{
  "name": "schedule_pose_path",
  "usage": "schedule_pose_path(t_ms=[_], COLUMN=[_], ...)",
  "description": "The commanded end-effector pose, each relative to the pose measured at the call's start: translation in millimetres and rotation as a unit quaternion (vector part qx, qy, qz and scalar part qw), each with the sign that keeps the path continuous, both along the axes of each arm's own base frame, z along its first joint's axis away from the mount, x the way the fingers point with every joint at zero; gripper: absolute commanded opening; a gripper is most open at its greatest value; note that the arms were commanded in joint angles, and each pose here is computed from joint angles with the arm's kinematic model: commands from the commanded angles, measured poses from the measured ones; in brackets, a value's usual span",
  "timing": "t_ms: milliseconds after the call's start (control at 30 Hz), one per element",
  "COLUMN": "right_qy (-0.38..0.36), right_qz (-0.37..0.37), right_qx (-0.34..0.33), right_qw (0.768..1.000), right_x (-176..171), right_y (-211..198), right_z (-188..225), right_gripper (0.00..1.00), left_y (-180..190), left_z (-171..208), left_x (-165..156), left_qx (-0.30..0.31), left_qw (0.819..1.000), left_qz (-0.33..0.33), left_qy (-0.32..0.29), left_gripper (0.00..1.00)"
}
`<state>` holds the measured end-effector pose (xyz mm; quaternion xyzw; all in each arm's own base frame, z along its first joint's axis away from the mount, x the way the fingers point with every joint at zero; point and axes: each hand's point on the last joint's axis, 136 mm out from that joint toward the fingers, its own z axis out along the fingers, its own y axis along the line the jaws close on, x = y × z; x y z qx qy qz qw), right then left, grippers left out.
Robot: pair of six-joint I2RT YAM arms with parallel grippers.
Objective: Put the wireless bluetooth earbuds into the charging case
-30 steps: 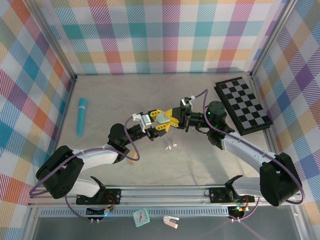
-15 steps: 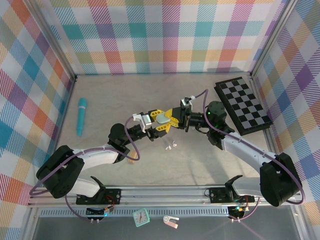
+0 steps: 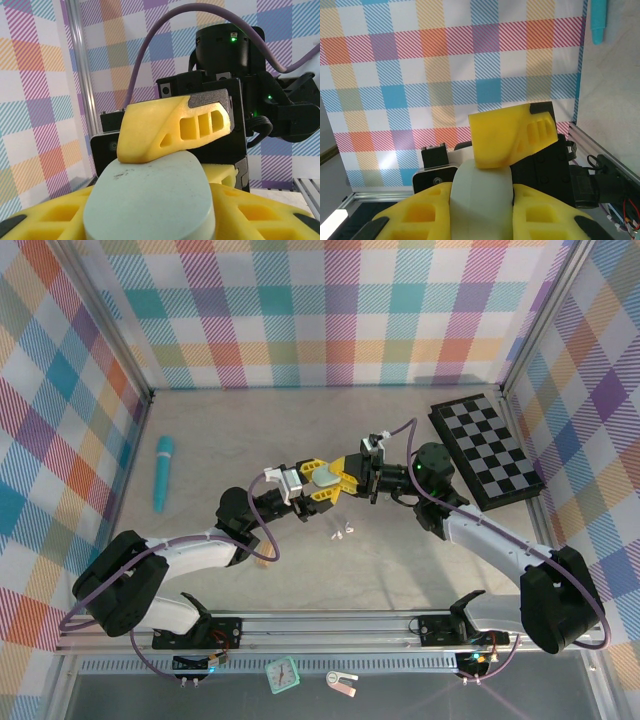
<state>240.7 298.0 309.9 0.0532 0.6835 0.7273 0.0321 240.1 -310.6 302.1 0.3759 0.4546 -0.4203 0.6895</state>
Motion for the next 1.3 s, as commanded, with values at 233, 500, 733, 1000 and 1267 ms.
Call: schedule_pose_path(t_ms=[233, 500, 733, 1000, 1267], right_qy=[-0.027, -0.028, -0.032, -0.037, -0.053], right_qz=[-0.028, -0.037, -0.061, -0.035, -0.014], right_qx=[0.015, 0.0, -0.048, -0.037, -0.03], right_qw=[0.999, 0.999, 0.996, 0.998, 0.998], right_x=[2.6, 4.4, 8.0, 4.7, -5.6], right_y=[-5.5, -6.9, -16.2, -10.4, -4.3], right_z=[14.8, 11.5, 0.0, 6.6, 11.9], right_gripper=[0.0, 0.25, 0.47, 0.45, 0.34], left_y=[-3.6, -2.7, -3.6, -5.3, -8.3], left_z=[14.0, 15.4, 12.2, 7.6, 6.5], left_x=[-13.6, -13.6, -13.8, -8.6, 1.2], left_qx=[-0.01, -0.011, -0.007, -0.003, -0.002], left_qw=[0.999, 0.999, 0.999, 0.999, 1.0], left_qz=[-0.032, -0.029, -0.031, -0.025, -0.017], left_qy=[-0.03, -0.03, -0.028, -0.024, -0.02], left_gripper=[0.39, 0.33, 0.35, 0.36, 0.37])
